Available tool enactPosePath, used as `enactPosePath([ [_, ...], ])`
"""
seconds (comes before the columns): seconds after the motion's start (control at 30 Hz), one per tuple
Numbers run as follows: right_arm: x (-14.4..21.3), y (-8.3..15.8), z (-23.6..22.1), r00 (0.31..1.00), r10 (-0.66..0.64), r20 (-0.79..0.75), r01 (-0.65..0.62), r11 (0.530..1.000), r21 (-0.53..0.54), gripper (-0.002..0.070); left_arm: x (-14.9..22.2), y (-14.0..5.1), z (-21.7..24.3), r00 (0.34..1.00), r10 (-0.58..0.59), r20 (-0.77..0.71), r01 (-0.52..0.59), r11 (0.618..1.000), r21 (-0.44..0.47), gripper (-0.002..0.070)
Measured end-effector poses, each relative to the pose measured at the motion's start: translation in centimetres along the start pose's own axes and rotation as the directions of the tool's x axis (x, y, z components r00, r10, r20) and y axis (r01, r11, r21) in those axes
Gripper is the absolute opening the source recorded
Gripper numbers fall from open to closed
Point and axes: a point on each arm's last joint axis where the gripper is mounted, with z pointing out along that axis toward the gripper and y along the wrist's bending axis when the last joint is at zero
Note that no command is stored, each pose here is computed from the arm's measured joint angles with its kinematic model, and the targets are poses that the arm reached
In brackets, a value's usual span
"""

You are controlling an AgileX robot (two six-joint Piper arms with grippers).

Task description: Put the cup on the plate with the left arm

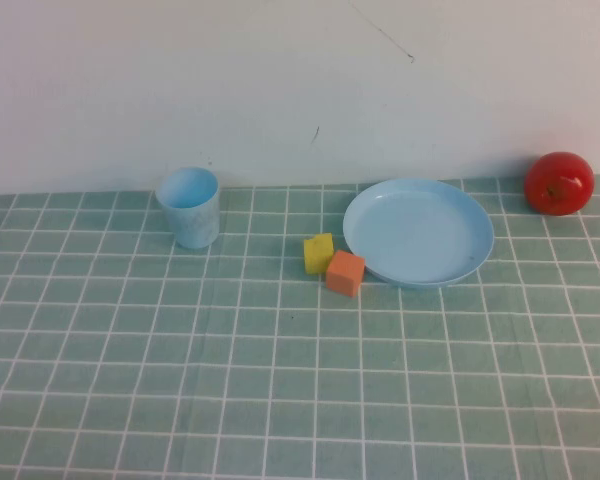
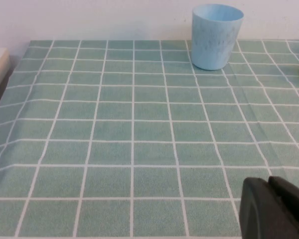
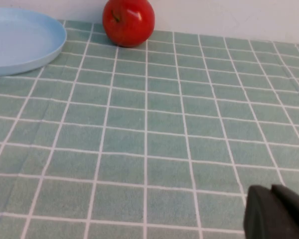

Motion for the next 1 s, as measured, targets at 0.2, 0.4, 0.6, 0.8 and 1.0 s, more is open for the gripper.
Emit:
enactPosePath([
  [0.2,-0.2,0.0,0.0,1.000,0.000,0.017,0.000,1.000,0.000,-0.0002,-0.2,0.0,0.0,1.000,0.004,0.024,-0.004,1.000,-0.002,-0.0003],
  [0.4,-1.7,-0.1,-0.2,0.981,-0.040,0.188,0.037,0.999,0.018,-0.0002,-1.7,0.0,-0.1,0.980,0.004,0.201,-0.004,1.000,-0.002,-0.0003],
  [0.6,-4.2,0.0,-1.0,0.875,-0.150,0.459,0.134,0.989,0.069,-0.0002,-3.9,0.0,-0.9,0.896,0.038,0.441,-0.035,0.999,-0.016,-0.0003],
  [0.8,-5.7,0.3,-2.0,0.761,-0.200,0.618,0.177,0.979,0.098,-0.0002,-5.6,0.0,-2.0,0.776,0.054,0.628,-0.046,0.998,-0.029,-0.0003],
  [1.0,-6.1,0.4,-2.3,0.724,-0.206,0.659,0.183,0.978,0.104,-0.0002,-6.1,-0.1,-2.4,0.731,-0.040,0.681,0.023,0.999,0.035,-0.0003],
])
